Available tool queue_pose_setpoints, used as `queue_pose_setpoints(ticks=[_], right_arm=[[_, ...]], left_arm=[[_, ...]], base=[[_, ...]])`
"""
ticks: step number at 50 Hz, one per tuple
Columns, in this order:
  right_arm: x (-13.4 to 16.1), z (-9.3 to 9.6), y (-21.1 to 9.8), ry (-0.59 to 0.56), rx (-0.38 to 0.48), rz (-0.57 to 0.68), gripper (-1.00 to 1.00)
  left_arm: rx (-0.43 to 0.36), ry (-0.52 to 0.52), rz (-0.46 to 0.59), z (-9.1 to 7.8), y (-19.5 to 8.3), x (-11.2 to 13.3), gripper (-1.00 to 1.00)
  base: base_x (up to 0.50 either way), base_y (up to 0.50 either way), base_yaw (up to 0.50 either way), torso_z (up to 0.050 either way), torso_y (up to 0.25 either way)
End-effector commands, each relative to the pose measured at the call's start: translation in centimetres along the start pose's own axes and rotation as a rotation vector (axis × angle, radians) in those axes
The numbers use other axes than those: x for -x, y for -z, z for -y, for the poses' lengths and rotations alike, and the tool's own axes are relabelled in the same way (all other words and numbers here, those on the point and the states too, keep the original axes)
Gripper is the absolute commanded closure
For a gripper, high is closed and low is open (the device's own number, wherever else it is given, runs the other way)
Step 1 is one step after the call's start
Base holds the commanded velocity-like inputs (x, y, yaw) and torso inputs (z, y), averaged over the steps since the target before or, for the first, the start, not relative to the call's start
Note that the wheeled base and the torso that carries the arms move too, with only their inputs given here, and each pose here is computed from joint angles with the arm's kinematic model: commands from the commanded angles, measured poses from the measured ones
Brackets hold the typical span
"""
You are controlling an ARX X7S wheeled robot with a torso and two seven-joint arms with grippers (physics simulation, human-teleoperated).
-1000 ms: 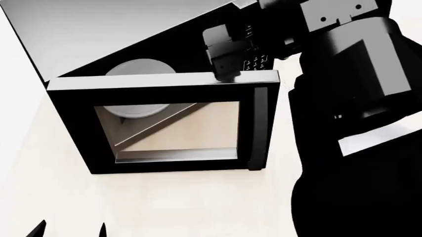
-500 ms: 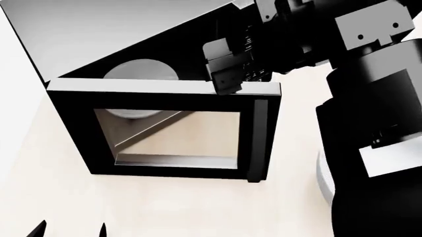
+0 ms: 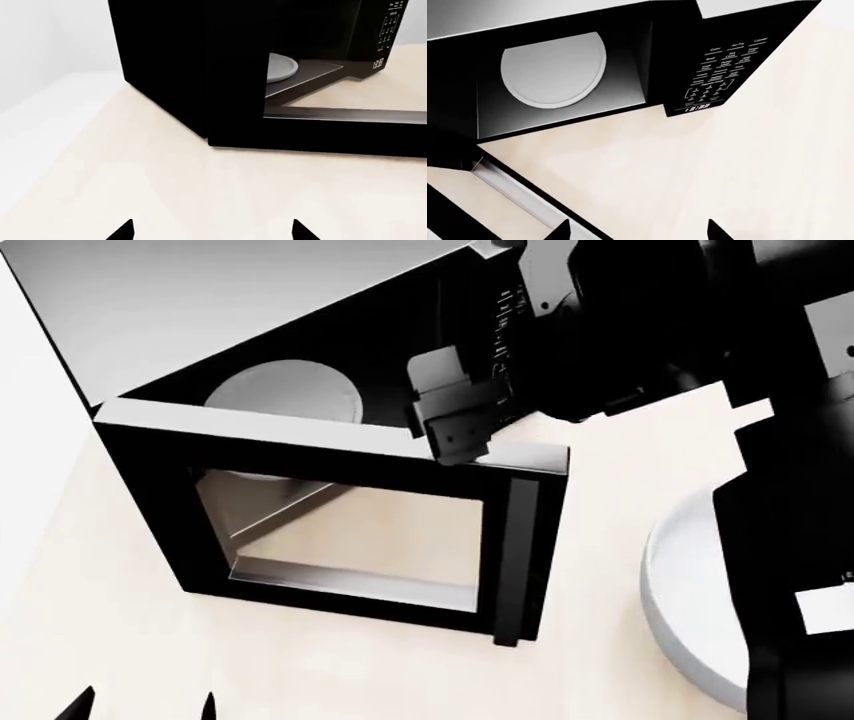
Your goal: Open the microwave.
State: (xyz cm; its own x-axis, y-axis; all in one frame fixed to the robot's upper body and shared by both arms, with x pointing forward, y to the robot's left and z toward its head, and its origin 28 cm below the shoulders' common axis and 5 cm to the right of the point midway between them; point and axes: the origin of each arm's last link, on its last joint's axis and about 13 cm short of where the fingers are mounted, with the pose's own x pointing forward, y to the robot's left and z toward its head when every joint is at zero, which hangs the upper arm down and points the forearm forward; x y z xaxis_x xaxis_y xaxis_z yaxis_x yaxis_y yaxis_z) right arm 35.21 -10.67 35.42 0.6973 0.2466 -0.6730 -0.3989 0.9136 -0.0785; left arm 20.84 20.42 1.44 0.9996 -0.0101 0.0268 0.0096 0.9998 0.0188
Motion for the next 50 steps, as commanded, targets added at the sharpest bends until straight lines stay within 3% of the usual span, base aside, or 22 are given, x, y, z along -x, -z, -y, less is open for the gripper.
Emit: queue_pose_setpoints(ticks=[1,50], right_arm=[[-1.6,-0.8,2.0,-0.048,0.017,-0.080,-1.00],[-1.5,-3.5,6.1,-0.190,0.052,-0.101,-1.00]], left_arm=[[-0.003,0.003,-0.013,0.0,0.2,0.1,-1.00],[-0.001,0.002,-0.015,0.0,0.2,0.1,-1.00]], base=[[0.00,0.00,0.00,0.000,-0.011],[0.00,0.00,0.00,-0.002,-0.006]])
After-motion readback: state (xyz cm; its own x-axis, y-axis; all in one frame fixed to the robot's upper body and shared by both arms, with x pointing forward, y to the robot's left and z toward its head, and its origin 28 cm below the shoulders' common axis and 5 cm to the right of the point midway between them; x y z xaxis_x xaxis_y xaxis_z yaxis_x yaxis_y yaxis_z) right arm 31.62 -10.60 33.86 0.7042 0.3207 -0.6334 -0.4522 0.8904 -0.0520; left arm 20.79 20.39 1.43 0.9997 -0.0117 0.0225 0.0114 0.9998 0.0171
